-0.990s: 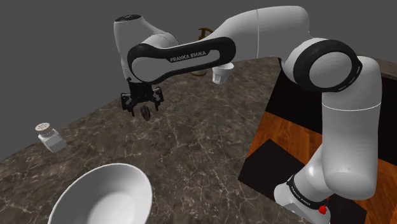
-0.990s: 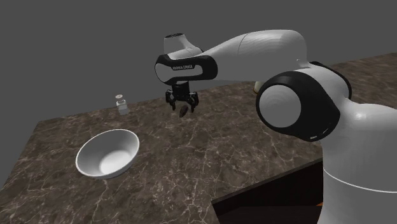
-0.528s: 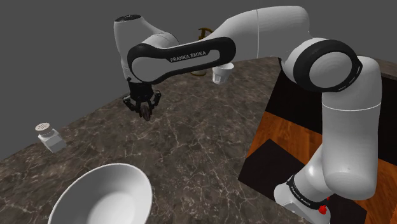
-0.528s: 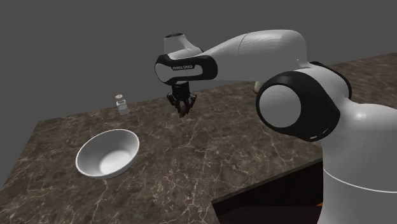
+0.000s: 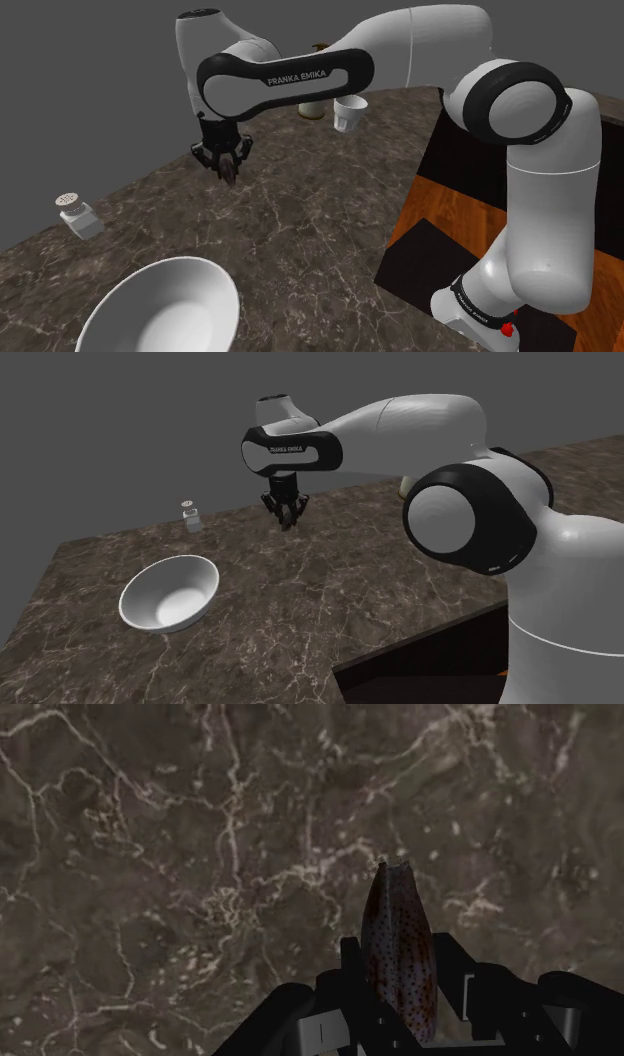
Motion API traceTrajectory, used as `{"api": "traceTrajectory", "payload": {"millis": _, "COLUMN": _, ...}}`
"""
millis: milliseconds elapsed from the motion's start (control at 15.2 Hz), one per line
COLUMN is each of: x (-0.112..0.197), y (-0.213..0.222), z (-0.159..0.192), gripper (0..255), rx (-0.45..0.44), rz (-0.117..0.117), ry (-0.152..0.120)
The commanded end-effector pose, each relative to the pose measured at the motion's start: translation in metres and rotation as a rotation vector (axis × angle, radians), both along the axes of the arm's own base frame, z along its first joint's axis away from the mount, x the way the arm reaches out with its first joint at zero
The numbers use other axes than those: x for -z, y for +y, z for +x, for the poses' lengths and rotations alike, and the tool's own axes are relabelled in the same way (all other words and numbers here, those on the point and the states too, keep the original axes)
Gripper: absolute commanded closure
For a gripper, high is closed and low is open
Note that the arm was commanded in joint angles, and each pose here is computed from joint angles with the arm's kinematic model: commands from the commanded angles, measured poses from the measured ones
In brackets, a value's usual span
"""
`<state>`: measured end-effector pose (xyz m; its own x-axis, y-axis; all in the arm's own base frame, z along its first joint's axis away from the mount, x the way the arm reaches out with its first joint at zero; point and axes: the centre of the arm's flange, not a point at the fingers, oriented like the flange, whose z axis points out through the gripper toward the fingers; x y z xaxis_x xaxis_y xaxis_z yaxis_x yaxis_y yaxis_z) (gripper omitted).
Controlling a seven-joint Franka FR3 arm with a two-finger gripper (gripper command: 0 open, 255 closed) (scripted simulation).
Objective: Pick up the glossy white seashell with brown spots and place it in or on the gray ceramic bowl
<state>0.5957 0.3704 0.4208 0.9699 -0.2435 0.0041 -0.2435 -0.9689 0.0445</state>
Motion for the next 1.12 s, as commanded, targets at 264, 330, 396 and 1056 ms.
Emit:
{"api": "traceTrajectory", "payload": {"millis": 264, "x": -0.032, "y": -0.001, "z": -0.001, "gripper": 255, "rx": 0.000, "rz": 0.000, "ry": 0.000}}
{"api": "traceTrajectory", "payload": {"millis": 330, "x": -0.037, "y": -0.001, "z": -0.001, "gripper": 255, "rx": 0.000, "rz": 0.000, "ry": 0.000}}
{"api": "traceTrajectory", "payload": {"millis": 396, "x": -0.042, "y": -0.001, "z": -0.001, "gripper": 255, "rx": 0.000, "rz": 0.000, "ry": 0.000}}
{"api": "traceTrajectory", "payload": {"millis": 1056, "x": -0.095, "y": -0.001, "z": -0.001, "gripper": 255, "rx": 0.000, "rz": 0.000, "ry": 0.000}}
